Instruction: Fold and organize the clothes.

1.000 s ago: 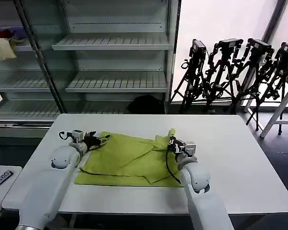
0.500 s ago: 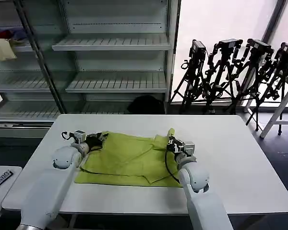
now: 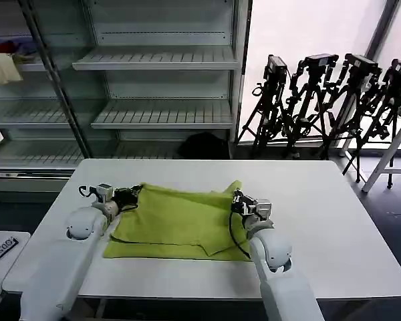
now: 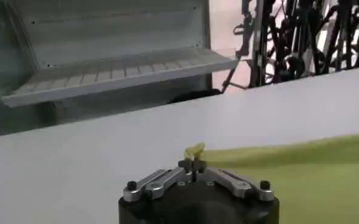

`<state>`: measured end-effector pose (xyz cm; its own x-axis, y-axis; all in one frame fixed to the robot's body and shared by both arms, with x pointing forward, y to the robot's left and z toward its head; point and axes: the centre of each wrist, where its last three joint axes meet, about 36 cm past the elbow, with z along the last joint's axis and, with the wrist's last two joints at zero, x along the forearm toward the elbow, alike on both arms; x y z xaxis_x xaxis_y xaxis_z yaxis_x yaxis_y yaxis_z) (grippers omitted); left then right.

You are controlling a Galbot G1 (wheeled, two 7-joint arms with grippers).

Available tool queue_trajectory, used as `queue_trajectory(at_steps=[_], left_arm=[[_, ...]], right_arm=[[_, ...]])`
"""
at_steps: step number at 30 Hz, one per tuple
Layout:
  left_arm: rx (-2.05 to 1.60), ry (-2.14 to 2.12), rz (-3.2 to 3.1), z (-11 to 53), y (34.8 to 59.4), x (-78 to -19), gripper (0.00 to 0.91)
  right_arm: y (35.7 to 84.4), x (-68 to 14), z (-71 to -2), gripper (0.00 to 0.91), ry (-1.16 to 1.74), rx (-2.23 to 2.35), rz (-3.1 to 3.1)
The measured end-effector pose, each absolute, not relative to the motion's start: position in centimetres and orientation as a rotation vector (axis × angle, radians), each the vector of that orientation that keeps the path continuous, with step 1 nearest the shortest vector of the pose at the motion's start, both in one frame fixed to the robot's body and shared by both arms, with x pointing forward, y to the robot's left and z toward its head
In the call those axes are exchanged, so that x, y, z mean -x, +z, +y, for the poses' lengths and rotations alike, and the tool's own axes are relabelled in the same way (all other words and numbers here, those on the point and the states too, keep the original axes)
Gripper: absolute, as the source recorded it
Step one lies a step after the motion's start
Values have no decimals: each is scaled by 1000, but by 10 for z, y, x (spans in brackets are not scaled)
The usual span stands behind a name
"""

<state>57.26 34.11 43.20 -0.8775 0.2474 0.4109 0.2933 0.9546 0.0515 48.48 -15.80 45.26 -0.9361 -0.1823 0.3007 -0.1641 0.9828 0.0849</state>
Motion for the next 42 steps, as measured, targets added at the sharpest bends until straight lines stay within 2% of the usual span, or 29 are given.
queue_trajectory(at_steps=[13, 27, 41, 42], left_arm=[[467, -46, -2772, 343, 446, -514, 0], [493, -26, -2747, 347, 433, -440, 0], [487, -130, -2712, 340, 428, -412, 20], [484, -139, -2711, 339, 428, -411, 10]], right_arm=[[449, -450, -171, 0, -43, -269, -2812], [438, -409, -181, 0, -19, -279, -2771], [432, -388, -181, 0, 24, -288, -2749], [431, -388, -181, 161, 31, -284, -2749]])
